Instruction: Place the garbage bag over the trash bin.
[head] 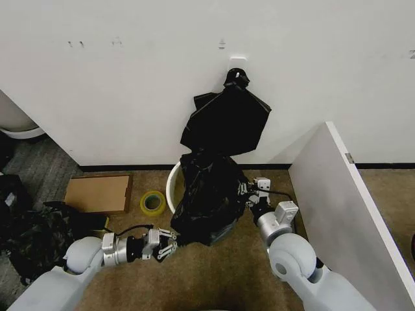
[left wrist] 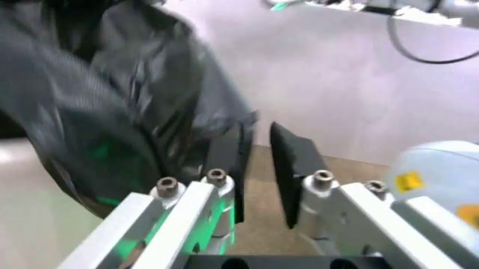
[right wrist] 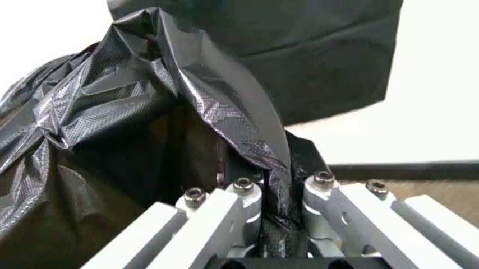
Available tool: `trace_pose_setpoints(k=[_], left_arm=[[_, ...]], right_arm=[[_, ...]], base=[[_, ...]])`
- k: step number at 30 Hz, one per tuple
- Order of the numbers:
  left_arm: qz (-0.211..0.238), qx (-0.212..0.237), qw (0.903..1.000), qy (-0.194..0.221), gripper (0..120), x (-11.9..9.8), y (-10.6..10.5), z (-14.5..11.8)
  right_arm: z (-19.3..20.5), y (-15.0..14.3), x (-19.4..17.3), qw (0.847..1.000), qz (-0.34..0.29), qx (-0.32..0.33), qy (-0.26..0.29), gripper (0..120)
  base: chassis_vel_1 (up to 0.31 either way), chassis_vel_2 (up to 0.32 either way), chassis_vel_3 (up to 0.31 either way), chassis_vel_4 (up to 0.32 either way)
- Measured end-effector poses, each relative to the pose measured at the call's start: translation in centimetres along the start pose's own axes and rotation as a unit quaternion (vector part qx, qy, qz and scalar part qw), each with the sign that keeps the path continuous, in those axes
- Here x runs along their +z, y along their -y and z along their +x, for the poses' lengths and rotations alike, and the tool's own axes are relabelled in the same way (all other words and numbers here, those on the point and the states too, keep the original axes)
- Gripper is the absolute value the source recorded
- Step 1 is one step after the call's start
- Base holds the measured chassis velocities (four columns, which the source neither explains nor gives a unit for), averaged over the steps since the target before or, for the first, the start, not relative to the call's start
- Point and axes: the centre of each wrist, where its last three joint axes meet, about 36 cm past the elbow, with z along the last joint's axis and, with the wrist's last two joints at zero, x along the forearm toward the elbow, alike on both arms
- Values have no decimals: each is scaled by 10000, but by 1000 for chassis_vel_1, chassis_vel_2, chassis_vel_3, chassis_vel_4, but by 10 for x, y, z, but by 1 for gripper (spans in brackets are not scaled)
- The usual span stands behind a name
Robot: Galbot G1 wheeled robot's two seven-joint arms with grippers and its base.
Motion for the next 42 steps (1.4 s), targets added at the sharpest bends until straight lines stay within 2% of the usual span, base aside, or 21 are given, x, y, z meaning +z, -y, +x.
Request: trace_pose_setpoints(k=[2,7,8,10,11,14,15,19,21,22,25,30,42], left_arm=[[46,25,9999,132,29,-3,-3,6],[301,-318,9977,520,41,-2,-1,11],[420,-625,9951,635,47,0,3,11],[675,-1332,9860,743,57,6,15,7],[884,-1813,9761,807,61,11,28,0],[1112,-2530,9570,887,74,15,50,-18],[1112,-2530,9570,887,74,15,50,-18],[1072,-2954,9428,1114,91,6,57,-34],[1010,-3202,9349,1150,95,-1,54,-40],[1010,-3202,9349,1150,95,-1,54,-40],[959,-3510,9252,1076,96,-7,48,-44],[985,-3623,9212,1026,89,-8,41,-49],[1037,-3528,9230,1136,42,-13,33,-66]], right_arm=[[-2,4,7,9996,248,22,164,2],[-4,8,16,9973,604,61,413,2],[-5,8,19,9960,731,77,513,2],[-6,9,22,9925,982,113,714,2],[-7,9,25,9889,1187,154,881,2],[-10,12,28,9807,1557,226,1159,2],[-10,12,28,9807,1557,226,1159,2],[-10,15,31,9713,1938,222,1362,2],[-9,15,33,9679,2069,209,1412,2],[-9,15,33,9679,2069,209,1412,2],[-8,13,35,9656,2155,183,1446,2],[-6,7,33,9637,2190,139,1524,2],[-1,-2,32,9598,2287,-103,1625,2]], base=[[0,0,0,0],[0,0,0,0],[0,0,0,0],[0,0,0,0],[0,0,0,0],[0,0,0,0],[0,0,0,0],[0,0,0,0],[0,0,0,0],[0,0,0,0],[0,0,0,0],[0,0,0,0],[0,0,0,0]])
